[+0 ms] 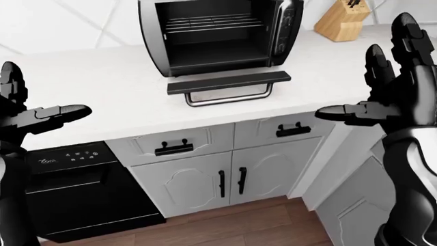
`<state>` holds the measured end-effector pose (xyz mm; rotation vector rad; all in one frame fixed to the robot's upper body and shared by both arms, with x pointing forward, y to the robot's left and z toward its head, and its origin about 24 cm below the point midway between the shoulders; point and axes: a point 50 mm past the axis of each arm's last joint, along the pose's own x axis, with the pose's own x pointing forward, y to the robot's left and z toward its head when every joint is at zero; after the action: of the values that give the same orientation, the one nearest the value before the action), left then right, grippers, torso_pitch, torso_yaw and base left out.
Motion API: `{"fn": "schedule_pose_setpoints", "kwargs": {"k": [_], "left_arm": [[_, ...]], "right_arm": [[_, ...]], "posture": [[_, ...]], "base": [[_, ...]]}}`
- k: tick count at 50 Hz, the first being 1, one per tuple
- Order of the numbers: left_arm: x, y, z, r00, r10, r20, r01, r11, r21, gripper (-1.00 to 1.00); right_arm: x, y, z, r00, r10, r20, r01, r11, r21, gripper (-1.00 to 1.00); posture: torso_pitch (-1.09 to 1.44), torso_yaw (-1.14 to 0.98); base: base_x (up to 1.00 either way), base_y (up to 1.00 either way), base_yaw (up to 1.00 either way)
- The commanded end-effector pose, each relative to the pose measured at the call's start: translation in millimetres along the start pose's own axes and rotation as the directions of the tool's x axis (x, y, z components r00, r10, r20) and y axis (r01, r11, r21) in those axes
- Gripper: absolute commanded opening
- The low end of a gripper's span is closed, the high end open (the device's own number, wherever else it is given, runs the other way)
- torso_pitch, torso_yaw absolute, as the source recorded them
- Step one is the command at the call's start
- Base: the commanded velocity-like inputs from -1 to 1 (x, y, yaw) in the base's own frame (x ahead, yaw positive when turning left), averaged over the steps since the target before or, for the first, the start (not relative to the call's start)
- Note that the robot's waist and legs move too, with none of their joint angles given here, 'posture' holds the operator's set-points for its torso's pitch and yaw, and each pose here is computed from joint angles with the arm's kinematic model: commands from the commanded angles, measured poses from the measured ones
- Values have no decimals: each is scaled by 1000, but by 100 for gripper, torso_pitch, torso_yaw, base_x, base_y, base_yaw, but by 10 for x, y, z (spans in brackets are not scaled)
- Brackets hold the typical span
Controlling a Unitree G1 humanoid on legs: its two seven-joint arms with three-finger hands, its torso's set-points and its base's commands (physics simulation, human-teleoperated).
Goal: Close the toaster oven door.
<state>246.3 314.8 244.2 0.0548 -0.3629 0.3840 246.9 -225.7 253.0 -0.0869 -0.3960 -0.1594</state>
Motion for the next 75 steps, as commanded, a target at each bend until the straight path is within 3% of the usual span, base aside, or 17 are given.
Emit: {"fn": "schedule_pose_setpoints", "kwargs": {"k": [1, 38, 75], "left_arm": [[6, 18, 149, 997, 6, 73, -7, 1000, 10, 100], [7, 13, 180, 997, 5, 80, -6, 1000, 11, 100], [13, 27, 218, 996, 7, 85, -8, 1000, 14, 100]], "right_arm": [[2, 20, 102, 998, 9, 61, -9, 1000, -1, 100], [40, -80, 139, 997, -17, 69, 18, 1000, -6, 100], [133, -499, 46, 991, -119, 53, 122, 991, -57, 100]], "posture": [[0, 0], [0, 0], [0, 0]], "base": [[16, 5, 0], [16, 4, 0], [16, 2, 0]]}}
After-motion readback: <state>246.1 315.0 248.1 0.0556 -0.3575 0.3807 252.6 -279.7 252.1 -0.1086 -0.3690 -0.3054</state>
